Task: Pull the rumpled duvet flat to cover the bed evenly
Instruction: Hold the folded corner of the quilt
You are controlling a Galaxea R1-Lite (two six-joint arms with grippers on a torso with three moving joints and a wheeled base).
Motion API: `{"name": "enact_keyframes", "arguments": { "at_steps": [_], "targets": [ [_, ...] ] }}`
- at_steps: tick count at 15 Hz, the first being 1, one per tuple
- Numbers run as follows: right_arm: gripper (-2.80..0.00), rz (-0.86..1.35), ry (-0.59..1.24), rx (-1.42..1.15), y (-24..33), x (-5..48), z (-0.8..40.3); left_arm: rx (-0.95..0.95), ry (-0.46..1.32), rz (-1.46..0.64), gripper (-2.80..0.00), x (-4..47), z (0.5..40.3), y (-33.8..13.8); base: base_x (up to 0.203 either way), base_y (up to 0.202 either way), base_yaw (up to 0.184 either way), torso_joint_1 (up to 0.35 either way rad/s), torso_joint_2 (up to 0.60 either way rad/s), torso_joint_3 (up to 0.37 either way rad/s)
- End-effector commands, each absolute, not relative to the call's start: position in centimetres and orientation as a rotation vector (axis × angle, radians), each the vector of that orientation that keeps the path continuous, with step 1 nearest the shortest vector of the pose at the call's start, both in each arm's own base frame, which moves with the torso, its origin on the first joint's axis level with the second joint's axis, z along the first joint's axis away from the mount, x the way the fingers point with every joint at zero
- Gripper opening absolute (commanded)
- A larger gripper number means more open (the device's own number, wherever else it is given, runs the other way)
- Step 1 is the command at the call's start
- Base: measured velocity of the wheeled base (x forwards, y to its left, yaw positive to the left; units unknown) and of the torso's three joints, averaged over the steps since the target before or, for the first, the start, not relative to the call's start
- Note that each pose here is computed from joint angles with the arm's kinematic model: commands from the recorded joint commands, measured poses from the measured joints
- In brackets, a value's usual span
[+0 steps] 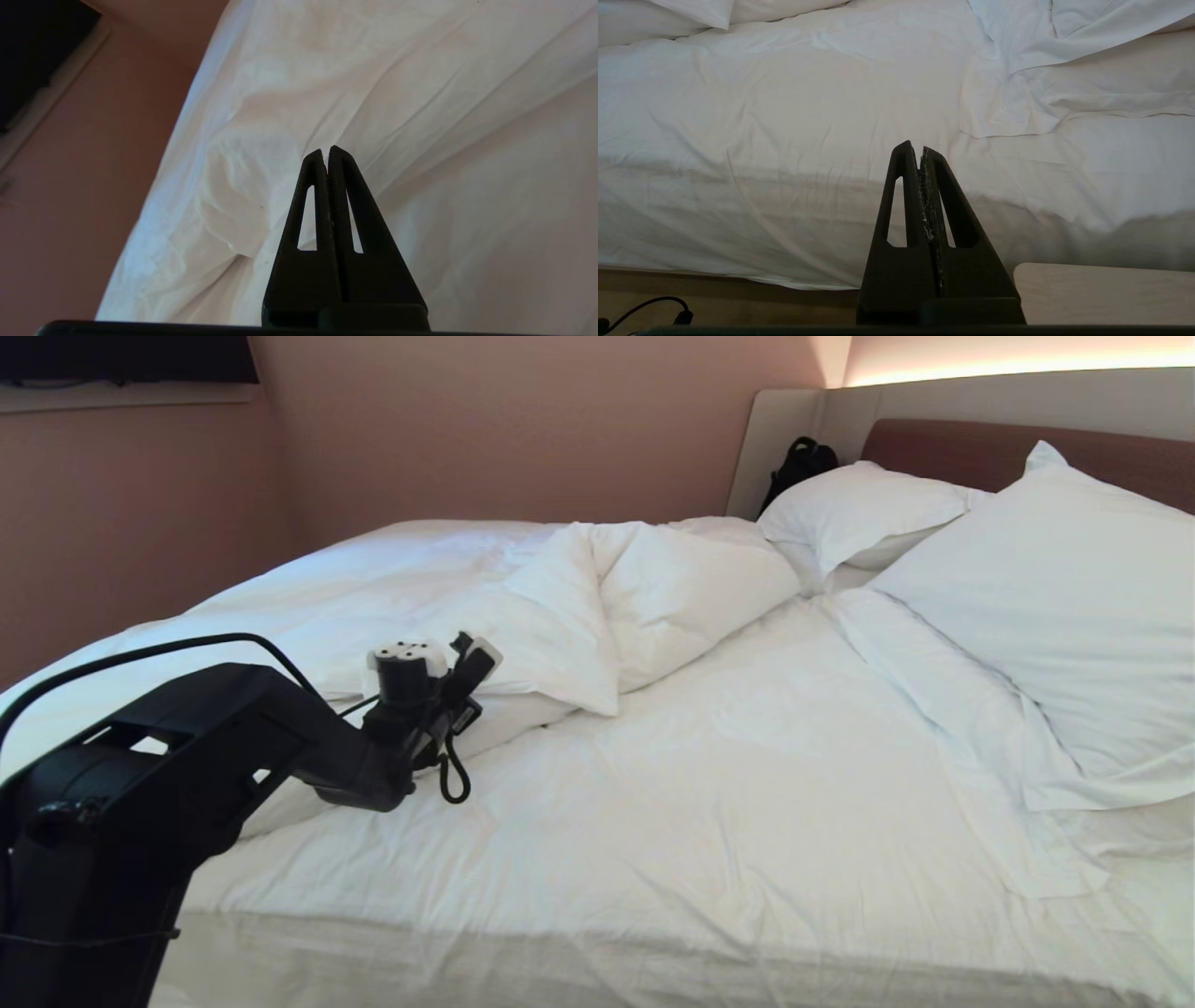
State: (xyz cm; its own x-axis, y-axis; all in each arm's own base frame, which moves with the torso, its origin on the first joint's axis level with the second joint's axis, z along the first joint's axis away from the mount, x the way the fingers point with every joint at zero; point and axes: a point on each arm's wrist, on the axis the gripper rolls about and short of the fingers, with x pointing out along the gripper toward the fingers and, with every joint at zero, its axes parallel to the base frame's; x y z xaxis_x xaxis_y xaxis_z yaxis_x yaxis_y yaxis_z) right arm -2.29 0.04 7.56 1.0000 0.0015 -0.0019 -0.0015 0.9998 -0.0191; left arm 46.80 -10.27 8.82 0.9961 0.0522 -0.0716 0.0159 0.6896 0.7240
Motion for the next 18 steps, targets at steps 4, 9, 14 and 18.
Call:
{"name": "enact_keyframes", "arguments": {
  "at_steps": [4, 9, 14, 18],
  "targets": [
    [-2.80, 0.003, 0.004, -0.020, 0.0, -2.3, 7.5, 0.867, 0.080, 0.025, -2.80, 47.8, 7.5, -11.7, 0.000, 0.000, 0.000, 0.000, 0.00, 0.000],
    [-2.80, 0.002, 0.003, -0.020, 0.0, -2.3, 7.6, 0.876, 0.106, 0.005, -2.80, 48.0, 5.8, -12.0, 0.000, 0.000, 0.000, 0.000, 0.00, 0.000],
    [-2.80, 0.002, 0.003, -0.020, 0.0, -2.3, 7.6, 0.876, 0.060, 0.018, 0.00, 48.5, 4.9, -12.5, 0.000, 0.000, 0.000, 0.000, 0.00, 0.000],
    [-2.80, 0.003, 0.003, -0.020, 0.0, -2.3, 7.6, 0.956, 0.011, 0.046, 0.00, 48.7, 4.8, -11.8, 0.000, 0.000, 0.000, 0.000, 0.00, 0.000]
  ]
}}
